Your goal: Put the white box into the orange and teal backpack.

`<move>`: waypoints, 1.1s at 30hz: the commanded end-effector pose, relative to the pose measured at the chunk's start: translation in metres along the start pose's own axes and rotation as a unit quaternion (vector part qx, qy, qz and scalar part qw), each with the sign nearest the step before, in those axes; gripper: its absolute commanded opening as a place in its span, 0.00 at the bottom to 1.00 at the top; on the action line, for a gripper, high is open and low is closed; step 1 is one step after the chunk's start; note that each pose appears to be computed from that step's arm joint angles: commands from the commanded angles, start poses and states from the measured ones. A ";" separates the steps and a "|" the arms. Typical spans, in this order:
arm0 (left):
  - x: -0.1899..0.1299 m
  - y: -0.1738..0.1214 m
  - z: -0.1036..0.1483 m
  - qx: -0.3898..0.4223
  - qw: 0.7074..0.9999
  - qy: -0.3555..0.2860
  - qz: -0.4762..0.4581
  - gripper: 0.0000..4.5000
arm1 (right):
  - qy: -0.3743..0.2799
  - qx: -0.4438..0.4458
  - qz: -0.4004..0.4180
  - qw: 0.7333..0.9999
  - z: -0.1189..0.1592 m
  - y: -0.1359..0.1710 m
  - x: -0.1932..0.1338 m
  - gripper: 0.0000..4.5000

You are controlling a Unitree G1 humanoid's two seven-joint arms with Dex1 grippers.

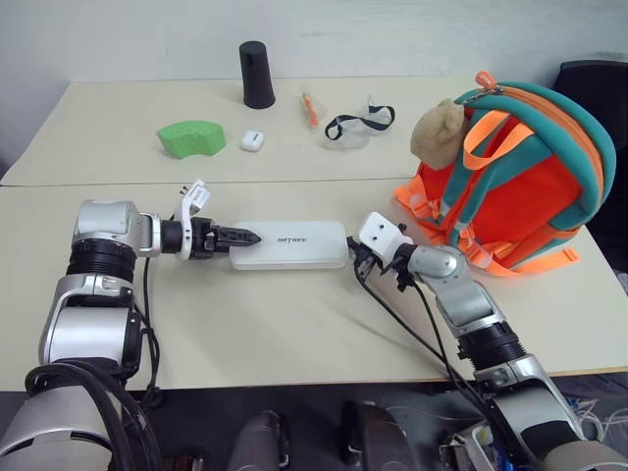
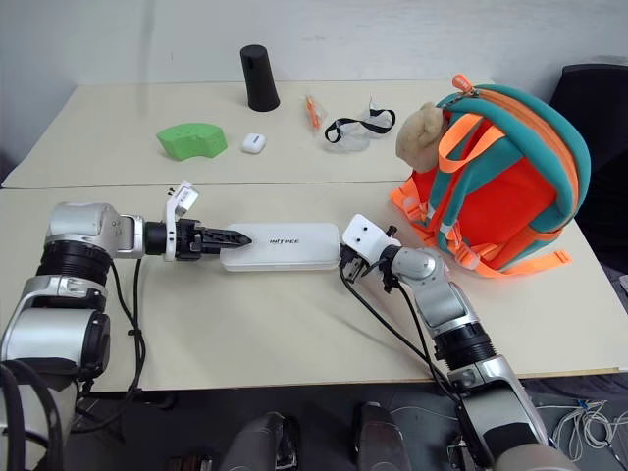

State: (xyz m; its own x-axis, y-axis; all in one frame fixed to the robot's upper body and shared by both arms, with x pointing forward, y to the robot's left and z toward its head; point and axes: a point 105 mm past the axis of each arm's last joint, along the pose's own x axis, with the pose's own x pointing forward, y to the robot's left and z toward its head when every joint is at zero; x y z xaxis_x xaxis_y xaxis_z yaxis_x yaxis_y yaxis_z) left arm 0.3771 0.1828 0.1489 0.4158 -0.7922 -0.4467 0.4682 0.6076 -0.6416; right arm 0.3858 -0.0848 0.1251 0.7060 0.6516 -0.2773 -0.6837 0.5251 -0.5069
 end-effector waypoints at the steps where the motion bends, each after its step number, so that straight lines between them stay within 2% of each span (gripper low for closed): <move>1: 0.016 -0.011 -0.004 -0.016 0.999 0.015 -0.036 0.91 | -0.021 -0.018 -0.004 1.000 0.013 -0.002 0.001 0.00; 10: 0.032 -0.031 0.013 -0.001 0.997 0.004 -0.072 0.91 | -0.017 -0.019 -0.007 1.000 0.008 0.001 -0.003 0.00; 14: 0.031 -0.036 0.019 0.006 0.996 -0.001 -0.083 0.71 | -0.016 -0.019 -0.008 1.000 0.005 0.004 -0.005 0.00; 19: 0.030 -0.043 0.020 0.013 0.994 0.000 -0.110 0.37 | -0.019 -0.015 -0.007 1.000 0.005 0.008 -0.009 0.00; 21: 0.028 -0.045 0.020 0.013 0.993 0.000 -0.119 0.30 | -0.022 -0.012 -0.007 1.000 0.005 0.010 -0.012 0.00; 28: 0.015 -0.049 0.017 0.025 0.988 -0.002 -0.149 0.30 | -0.034 0.001 -0.003 0.999 0.010 0.014 -0.036 0.00; 30: 0.002 -0.061 0.021 0.041 0.982 -0.019 -0.184 0.30 | -0.044 0.034 -0.004 0.998 0.014 0.013 -0.054 0.00; 33: -0.028 -0.090 0.019 0.093 0.962 -0.040 -0.254 0.30 | -0.070 0.127 0.002 0.989 0.024 0.012 -0.093 0.13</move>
State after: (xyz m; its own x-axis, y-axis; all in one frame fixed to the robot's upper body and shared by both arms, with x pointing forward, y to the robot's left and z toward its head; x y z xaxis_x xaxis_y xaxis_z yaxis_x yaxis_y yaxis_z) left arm 0.3540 0.1549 0.1891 0.2307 -0.9562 -0.1804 0.6427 0.2889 -0.7096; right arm 0.3220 -0.1190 0.1363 0.6898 0.6873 -0.2276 -0.7196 0.6166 -0.3192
